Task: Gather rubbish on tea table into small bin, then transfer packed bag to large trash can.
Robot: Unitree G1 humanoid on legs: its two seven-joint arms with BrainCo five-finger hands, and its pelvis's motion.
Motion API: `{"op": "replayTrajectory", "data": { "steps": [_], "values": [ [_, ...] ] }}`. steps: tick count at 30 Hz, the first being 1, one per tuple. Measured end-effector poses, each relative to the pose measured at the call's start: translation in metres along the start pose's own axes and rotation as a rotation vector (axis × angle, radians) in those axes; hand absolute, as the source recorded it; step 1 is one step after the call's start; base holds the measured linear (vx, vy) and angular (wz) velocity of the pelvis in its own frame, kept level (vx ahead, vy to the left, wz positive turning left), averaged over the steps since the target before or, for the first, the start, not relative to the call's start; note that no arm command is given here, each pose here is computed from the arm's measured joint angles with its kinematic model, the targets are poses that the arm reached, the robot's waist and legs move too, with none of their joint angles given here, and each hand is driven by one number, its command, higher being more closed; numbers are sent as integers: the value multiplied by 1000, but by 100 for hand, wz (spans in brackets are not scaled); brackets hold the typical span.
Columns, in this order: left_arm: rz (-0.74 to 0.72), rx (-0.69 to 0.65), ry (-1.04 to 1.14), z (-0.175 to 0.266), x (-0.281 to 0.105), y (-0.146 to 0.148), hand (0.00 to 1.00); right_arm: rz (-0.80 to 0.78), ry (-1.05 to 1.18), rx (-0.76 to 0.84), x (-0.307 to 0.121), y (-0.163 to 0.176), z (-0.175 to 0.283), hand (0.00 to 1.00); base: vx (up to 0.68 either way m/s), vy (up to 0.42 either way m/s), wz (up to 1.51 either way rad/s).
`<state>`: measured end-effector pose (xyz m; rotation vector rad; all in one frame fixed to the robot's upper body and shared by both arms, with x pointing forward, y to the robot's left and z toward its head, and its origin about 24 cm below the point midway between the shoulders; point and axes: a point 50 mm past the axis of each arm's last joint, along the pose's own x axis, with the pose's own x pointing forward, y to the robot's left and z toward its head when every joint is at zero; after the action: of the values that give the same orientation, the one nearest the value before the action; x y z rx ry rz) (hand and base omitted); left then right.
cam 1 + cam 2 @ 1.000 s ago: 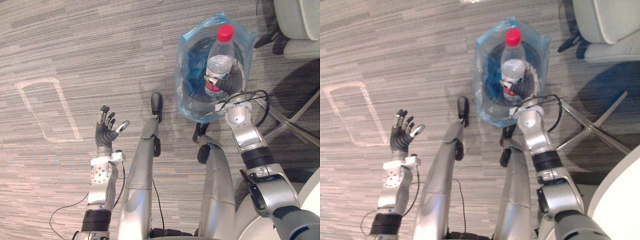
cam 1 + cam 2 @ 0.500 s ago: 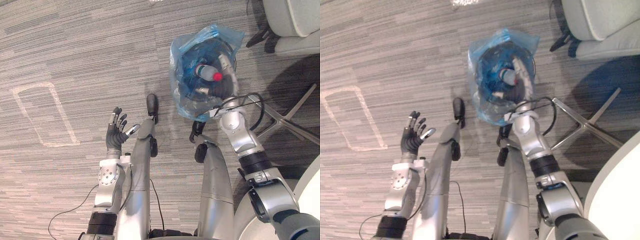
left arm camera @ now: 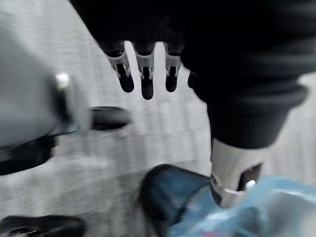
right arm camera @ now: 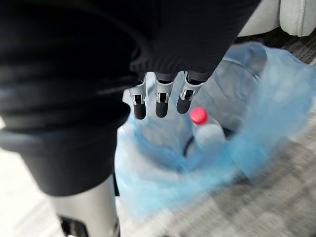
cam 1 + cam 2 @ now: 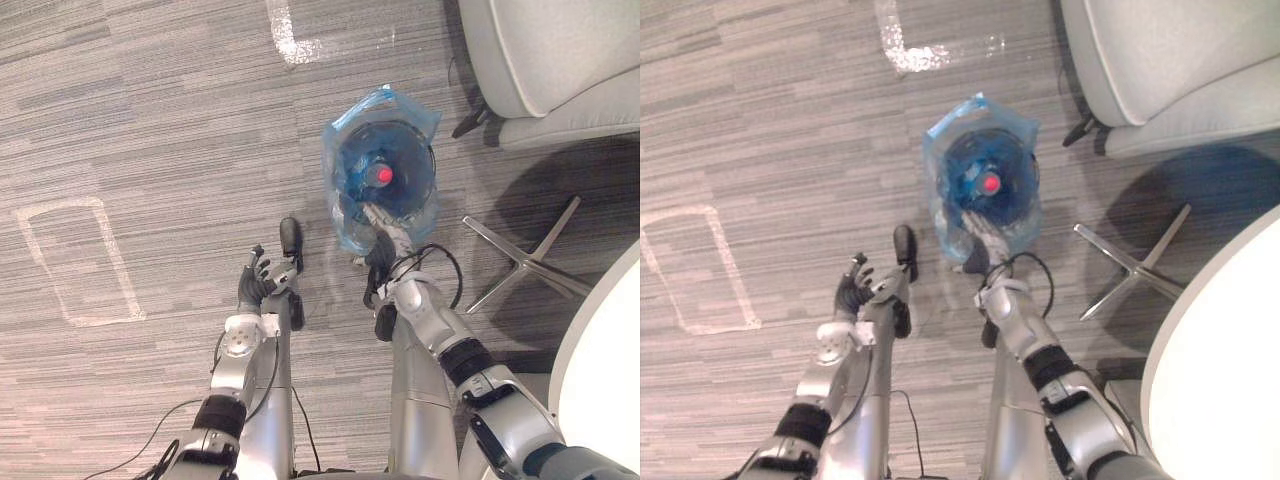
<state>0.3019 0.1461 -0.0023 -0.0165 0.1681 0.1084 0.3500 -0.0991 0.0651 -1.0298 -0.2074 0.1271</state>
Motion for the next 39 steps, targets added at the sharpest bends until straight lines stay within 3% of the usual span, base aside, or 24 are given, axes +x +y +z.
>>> {"op": "replayTrajectory", "data": {
  "steps": [8, 9, 12, 17, 39],
  "values": [
    [2, -15, -72, 36, 25, -16, 0, -29, 103, -74, 26, -10, 0, 0, 1, -4, 0],
    [-41, -46, -183, 59, 27, -25, 0, -53, 116, -84, 29, -14, 0, 100, 6, -35, 2],
    [-36, -162, -265, 86, 34, -26, 0, -38, 133, -59, 32, -15, 1, 100, -4, -33, 11],
    [78, -131, -73, 43, 34, -5, 0, -100, 183, -43, 40, -29, -3, 100, -16, -31, -1],
    [86, -150, -26, 26, 23, -10, 0, -199, 93, 92, 30, -36, 13, 100, -22, -27, -8]
  ]
}}
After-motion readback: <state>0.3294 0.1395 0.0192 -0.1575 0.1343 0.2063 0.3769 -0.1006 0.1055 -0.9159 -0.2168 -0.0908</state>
